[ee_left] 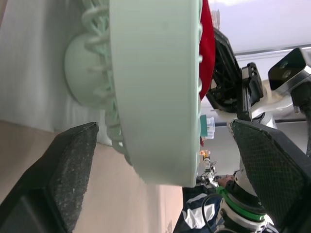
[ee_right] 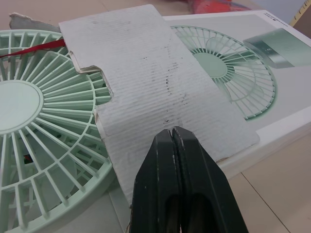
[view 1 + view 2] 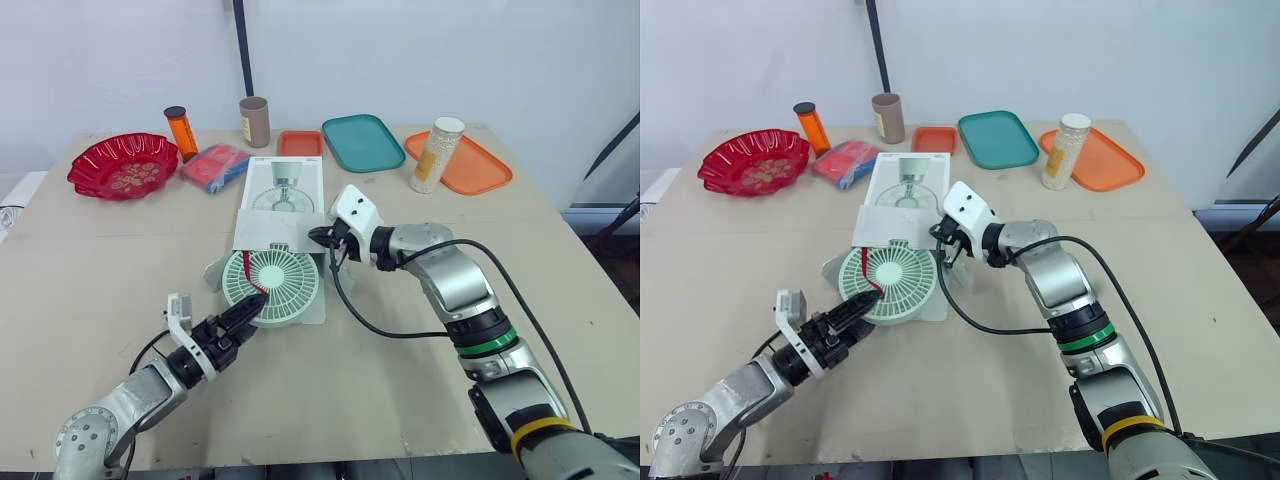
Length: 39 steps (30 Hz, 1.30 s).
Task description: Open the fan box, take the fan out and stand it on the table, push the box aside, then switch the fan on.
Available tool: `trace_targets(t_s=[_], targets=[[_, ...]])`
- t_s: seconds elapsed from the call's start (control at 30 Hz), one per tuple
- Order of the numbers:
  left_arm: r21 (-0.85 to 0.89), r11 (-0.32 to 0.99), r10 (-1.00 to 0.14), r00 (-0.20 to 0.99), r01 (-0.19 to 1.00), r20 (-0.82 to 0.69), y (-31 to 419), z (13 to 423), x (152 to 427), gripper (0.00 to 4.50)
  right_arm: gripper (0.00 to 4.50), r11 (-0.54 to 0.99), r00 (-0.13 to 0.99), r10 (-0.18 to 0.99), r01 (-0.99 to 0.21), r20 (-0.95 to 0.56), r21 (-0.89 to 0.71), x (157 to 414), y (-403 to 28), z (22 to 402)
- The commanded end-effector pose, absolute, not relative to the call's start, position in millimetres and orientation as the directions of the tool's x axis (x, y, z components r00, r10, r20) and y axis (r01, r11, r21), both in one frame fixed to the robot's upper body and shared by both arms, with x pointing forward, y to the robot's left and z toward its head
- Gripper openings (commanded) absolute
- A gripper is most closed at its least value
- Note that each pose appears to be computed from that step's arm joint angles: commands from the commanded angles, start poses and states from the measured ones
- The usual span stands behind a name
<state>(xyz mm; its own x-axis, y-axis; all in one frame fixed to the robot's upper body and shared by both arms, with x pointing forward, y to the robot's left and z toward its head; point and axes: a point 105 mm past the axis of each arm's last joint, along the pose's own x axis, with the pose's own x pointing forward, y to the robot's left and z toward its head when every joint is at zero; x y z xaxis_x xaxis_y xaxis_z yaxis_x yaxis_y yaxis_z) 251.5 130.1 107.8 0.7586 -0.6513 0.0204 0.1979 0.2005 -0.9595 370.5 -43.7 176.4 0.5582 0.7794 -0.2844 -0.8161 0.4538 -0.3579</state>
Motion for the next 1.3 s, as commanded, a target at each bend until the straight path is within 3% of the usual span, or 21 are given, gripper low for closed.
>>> trace_targets(t_s=[0.03,0.4,0.5,0.6,1.03,1.3], targets=[[-0.931,0.211,-0.662,0.745,0.297,0.088,139.2,128.2,245.5,4.45,0.00,0.440,0.552,0.785,-0.817,-0.281,-0.373,368.7,-40.6,178.8],[-0.854,0.327,-0.714,0.698,0.405,0.058,180.7,142.7,217.9,4.45,0.00,0.442,0.543,0.798,-0.822,-0.261,-0.360,369.0,-37.6,183.8],[-0.768,0.448,-0.758,0.650,0.457,-0.055,184.6,132.3,209.6,4.45,0.00,0.439,0.541,0.800,-0.823,-0.259,-0.360,369.1,-35.7,183.6],[-0.738,0.487,-0.762,0.640,0.467,-0.098,190.9,125.4,209.1,4.45,0.00,0.438,0.538,0.803,-0.824,-0.257,-0.359,369.2,-34.5,183.6],[-0.867,0.357,-0.713,0.701,0.347,-0.013,205.3,97.8,242.1,4.45,0.00,0.443,0.545,0.797,-0.820,-0.258,-0.362,369.3,-35.6,182.1],[-0.878,0.281,-0.744,0.665,0.388,0.056,201.8,109.4,250.6,4.45,0.00,0.448,0.549,0.796,-0.817,-0.254,-0.363,368.8,-34.8,181.6]])
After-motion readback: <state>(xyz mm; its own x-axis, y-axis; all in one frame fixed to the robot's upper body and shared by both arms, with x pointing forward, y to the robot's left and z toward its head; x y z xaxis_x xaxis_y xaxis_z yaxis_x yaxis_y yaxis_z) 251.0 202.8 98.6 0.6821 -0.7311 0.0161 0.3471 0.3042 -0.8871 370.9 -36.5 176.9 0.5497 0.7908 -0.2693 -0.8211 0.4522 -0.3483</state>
